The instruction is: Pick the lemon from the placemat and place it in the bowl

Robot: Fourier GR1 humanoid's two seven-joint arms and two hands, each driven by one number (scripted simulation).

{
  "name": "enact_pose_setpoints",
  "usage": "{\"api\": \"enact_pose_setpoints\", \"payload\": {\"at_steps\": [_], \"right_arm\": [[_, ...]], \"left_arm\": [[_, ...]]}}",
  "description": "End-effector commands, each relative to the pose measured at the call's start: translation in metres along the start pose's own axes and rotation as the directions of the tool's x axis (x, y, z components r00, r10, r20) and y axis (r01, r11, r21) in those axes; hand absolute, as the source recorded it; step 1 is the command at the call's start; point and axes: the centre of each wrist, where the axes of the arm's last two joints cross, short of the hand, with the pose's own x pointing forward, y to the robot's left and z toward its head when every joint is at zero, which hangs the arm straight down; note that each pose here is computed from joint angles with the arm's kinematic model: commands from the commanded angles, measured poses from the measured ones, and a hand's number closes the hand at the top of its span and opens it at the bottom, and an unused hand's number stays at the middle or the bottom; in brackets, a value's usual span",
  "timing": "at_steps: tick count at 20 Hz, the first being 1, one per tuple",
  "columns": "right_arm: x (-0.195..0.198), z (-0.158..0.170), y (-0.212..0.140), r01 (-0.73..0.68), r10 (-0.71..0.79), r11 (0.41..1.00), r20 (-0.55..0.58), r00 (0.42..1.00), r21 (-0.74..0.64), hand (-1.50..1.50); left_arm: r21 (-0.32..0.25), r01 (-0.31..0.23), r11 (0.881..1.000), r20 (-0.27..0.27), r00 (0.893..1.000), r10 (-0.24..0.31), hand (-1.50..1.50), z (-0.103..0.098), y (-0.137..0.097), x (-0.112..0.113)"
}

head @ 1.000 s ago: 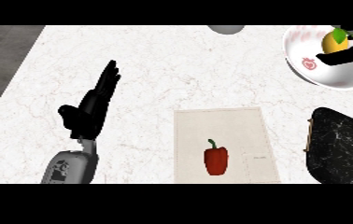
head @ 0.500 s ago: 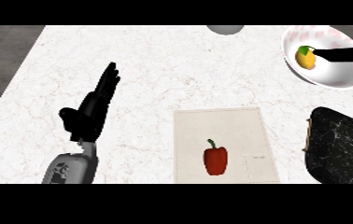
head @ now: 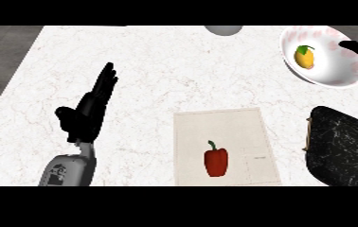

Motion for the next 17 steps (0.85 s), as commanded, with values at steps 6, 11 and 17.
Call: {"api": "enact_pose_setpoints", "payload": {"at_steps": [6, 11, 17], "right_arm": [[-0.031, 0.008, -0.043, 0.188, -0.188, 0.98, -0.013, 0.982, 0.065, -1.5], [-0.045, 0.015, -0.052, 0.202, -0.202, 0.971, -0.013, 0.979, 0.13, -1.5], [-0.086, 0.043, -0.08, 0.19, -0.189, 0.97, -0.022, 0.982, 0.154, -1.5]], "left_arm": [[0.017, -0.001, 1.0, -0.008, 1.0, 0.001, 0.0, -0.002, -0.004, -0.008], [0.013, 0.008, 1.0, -0.008, 1.0, -0.008, 0.0, 0.014, -0.001, -0.012], [0.036, -0.014, 0.999, -0.009, 1.0, 0.014, 0.0, 0.014, 0.015, -0.012]]}}
